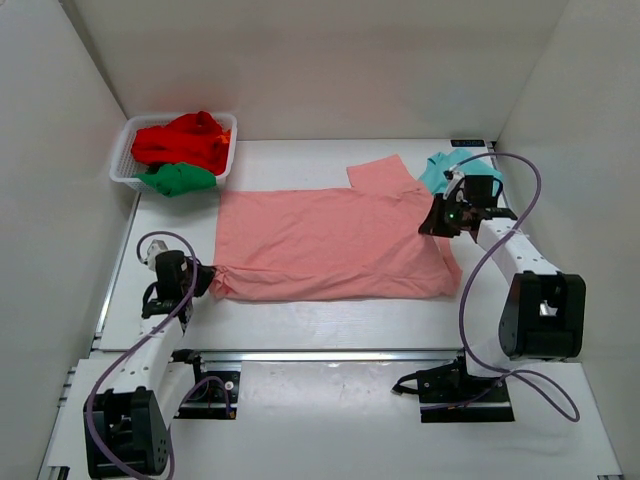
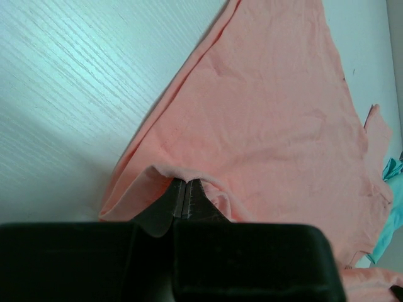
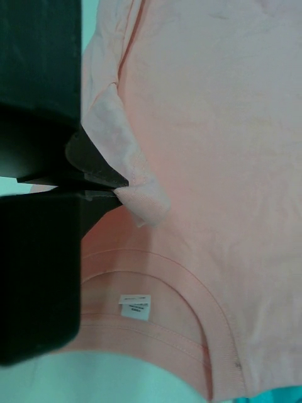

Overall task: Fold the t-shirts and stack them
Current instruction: Fold the flattened tshirt in 1/3 of the way

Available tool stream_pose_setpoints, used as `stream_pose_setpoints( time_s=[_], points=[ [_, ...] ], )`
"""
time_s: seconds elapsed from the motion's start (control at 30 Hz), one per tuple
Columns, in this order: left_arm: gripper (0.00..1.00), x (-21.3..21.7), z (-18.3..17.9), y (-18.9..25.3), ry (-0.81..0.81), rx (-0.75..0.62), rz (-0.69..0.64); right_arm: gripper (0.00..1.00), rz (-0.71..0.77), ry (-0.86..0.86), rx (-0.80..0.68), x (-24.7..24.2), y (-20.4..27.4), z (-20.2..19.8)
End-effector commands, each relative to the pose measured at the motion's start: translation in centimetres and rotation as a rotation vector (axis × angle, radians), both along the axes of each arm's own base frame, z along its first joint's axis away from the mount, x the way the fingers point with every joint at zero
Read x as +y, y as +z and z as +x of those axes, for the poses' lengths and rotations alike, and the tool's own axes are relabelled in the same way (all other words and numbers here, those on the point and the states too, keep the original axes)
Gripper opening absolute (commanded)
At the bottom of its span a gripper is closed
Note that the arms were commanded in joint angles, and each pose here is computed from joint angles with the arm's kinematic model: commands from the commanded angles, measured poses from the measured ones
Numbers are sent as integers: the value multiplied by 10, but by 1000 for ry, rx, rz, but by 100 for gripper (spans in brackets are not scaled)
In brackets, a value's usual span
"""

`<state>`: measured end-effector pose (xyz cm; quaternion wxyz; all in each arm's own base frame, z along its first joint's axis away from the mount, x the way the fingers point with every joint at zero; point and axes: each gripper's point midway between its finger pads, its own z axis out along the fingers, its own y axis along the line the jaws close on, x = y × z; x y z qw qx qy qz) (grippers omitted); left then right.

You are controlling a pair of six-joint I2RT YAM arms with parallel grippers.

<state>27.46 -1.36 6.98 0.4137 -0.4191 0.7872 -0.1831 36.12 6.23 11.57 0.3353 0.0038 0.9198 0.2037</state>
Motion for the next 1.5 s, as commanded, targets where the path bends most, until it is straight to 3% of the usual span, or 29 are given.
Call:
stream_pose_setpoints(
  time_s=[0.0, 0.37, 0.73, 1.13, 1.23, 1.3, 1.33, 1.37, 1.4, 1.47],
  points=[
    [0, 9, 13, 13, 47, -52, 16, 0, -2, 31, -124, 6, 30, 33],
    [0, 7, 41, 25, 27, -93, 38, 0, 17, 116, -120, 30, 24, 62],
    [0, 12, 46, 18, 61, -100, 42, 0, 25, 166, -128, 45, 19, 77],
    [1, 26, 62, 10, 119, -57, 70, 0, -9, 227, -94, 60, 7, 102],
    [8, 27, 65, 8, 113, -56, 78, 1, -34, 248, -79, 67, 2, 107],
    [28, 24, 75, 16, 79, -64, 74, 4, -104, 198, -72, 56, 4, 117],
    [43, 24, 82, 19, 49, -64, 87, 12, -125, 180, -90, 55, 12, 126],
    [50, 23, 89, 30, 33, -78, 102, 28, -180, 135, -91, 48, 15, 130],
    [53, 25, 93, 35, 25, -81, 112, 39, -218, 88, -86, 38, 16, 134],
    [59, 28, 100, 60, 9, -113, 154, 48, -248, 1, -116, 24, 37, 137]
  ],
)
